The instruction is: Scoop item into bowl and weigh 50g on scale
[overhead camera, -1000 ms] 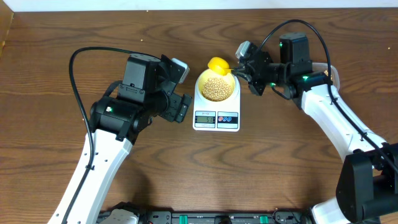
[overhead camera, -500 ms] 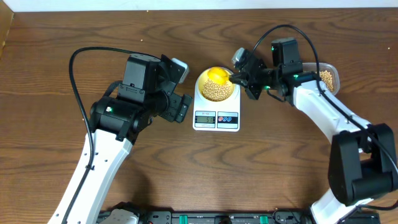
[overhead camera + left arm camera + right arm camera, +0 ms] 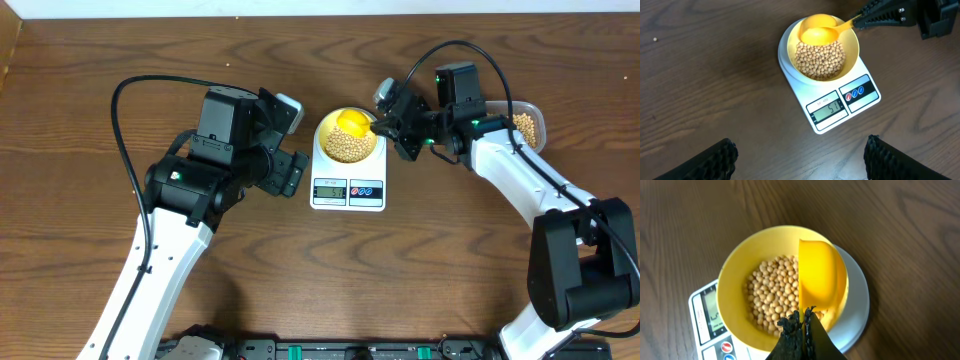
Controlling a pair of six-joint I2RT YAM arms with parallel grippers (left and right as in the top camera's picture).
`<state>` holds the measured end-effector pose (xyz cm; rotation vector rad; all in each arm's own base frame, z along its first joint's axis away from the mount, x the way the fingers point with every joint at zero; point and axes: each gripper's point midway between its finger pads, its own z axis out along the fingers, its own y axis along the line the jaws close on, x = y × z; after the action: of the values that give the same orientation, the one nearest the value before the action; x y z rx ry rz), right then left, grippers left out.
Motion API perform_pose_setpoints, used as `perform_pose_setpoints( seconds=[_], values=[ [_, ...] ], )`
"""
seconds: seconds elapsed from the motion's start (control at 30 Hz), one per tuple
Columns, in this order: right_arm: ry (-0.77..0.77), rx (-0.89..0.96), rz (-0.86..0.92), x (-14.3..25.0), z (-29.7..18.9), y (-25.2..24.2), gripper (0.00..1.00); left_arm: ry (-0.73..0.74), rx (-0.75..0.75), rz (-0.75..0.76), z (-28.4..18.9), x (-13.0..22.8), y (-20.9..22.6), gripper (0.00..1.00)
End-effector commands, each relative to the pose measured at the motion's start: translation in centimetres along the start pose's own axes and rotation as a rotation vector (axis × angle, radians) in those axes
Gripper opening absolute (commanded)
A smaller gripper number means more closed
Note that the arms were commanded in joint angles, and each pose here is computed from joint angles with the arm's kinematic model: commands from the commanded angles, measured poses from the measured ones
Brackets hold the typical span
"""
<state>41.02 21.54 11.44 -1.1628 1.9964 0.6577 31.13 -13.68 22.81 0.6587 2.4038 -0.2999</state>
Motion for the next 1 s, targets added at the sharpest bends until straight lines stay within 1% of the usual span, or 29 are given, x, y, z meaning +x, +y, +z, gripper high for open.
perform_pose_setpoints(
  seconds=[0.0,0.2,0.4,0.97],
  values=[
    [0.020,0.018,0.009,0.2,0.0,-0.1,0.01,0.004,0.011,0.009,0.1,0.1,-0.1,0.83],
    [0.050,-0.012,0.030,0.8,0.2,0.9,0.01,0.004,0.011,0.009,0.1,0.1,-0.1,0.83],
    [0.024,-0.061,0.034,0.4,0.2,1.7,0.01,0.004,0.011,0.009,0.1,0.1,-0.1,0.83],
    [0.010,-0.096,0.040,0.2,0.2,2.4,0.01,0.004,0.011,0.009,0.1,0.1,-0.1,0.83]
  ],
)
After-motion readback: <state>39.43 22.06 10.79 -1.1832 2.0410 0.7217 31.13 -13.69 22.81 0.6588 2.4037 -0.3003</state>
